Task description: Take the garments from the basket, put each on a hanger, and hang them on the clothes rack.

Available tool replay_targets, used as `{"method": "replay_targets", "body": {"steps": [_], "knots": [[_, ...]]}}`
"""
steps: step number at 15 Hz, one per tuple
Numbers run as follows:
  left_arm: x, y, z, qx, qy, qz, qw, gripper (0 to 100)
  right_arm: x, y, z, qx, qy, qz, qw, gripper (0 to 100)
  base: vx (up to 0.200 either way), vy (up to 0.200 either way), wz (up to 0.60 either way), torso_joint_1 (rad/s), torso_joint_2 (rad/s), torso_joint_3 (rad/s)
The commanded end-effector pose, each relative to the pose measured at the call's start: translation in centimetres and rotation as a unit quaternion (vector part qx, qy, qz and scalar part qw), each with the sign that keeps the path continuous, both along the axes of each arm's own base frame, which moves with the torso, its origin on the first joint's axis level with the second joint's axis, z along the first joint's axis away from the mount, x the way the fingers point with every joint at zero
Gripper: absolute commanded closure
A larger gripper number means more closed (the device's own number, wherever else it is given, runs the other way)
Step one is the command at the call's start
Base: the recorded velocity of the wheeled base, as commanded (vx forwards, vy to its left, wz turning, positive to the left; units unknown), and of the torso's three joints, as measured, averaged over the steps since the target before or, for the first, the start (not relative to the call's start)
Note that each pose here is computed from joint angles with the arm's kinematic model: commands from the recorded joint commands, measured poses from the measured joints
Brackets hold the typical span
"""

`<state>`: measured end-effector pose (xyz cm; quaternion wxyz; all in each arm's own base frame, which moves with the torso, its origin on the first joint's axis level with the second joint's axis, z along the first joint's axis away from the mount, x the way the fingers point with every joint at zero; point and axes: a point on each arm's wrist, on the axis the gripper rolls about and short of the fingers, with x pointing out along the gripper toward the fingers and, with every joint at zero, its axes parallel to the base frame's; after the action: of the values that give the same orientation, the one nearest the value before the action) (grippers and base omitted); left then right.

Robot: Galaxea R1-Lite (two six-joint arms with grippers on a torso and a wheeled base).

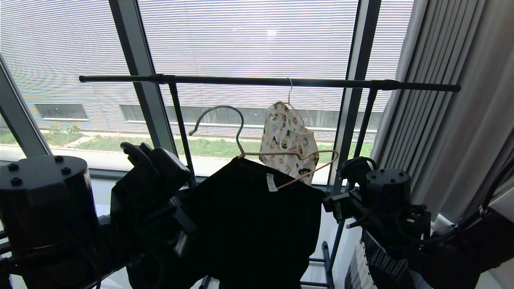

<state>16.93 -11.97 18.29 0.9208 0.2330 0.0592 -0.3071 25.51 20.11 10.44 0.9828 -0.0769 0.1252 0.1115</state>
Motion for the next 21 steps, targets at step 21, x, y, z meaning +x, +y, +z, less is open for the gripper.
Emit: {"method": "replay_targets", "body": {"steps": [21], "knots": [[0.8, -0.3, -5.2, 0.096, 0.072, 0.008, 0.9927, 100, -2.1, -5.1, 8.3, -0.051, -0.068, 0.126, 0.9884, 0, 0.000, 0.000, 0.00, 0.000, 0.00, 0.000]]}}
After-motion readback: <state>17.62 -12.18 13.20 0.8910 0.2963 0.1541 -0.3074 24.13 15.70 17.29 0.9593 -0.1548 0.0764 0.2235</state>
